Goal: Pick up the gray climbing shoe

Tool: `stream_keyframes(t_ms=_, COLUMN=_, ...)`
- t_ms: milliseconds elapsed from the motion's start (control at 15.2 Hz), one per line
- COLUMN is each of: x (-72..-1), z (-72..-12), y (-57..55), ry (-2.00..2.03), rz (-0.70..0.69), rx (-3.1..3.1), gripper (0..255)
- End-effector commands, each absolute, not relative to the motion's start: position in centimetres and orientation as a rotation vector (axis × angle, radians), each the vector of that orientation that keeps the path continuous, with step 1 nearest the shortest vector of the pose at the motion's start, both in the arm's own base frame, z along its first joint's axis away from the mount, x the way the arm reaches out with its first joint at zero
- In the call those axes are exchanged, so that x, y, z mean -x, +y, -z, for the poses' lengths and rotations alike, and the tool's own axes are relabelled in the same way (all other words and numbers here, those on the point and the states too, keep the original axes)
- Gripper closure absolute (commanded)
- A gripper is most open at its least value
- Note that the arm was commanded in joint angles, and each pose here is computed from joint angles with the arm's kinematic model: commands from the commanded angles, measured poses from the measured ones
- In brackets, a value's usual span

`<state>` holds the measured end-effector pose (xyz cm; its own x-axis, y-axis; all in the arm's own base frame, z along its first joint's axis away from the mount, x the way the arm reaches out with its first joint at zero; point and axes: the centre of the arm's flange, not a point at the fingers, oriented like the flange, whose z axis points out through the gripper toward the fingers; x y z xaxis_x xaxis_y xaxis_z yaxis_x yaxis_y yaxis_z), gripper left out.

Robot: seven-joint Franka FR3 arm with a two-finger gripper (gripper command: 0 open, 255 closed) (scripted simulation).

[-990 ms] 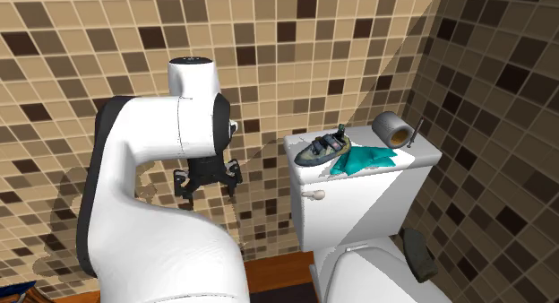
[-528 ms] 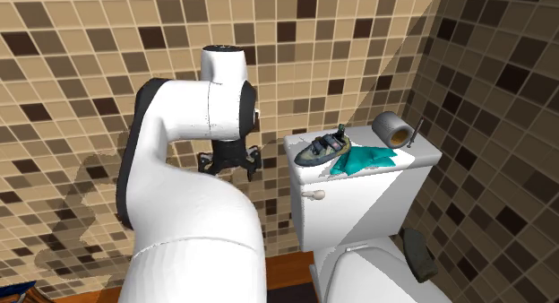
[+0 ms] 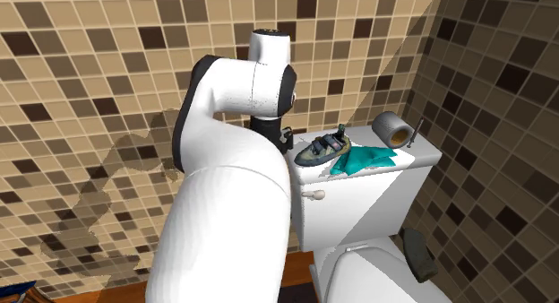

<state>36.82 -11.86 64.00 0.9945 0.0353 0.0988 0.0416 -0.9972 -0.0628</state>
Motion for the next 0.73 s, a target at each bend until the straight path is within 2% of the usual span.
stream_keyframes(t_ms=0, x=-37.8, z=-64.5, y=-14.1, ry=-0.023, rz=0.169, rx=3.073, gripper=0)
stream_keyframes(t_ms=660, x=-41.9, z=-66.7, y=-25.9, ry=0.157, rz=0.259, rx=3.062, gripper=0)
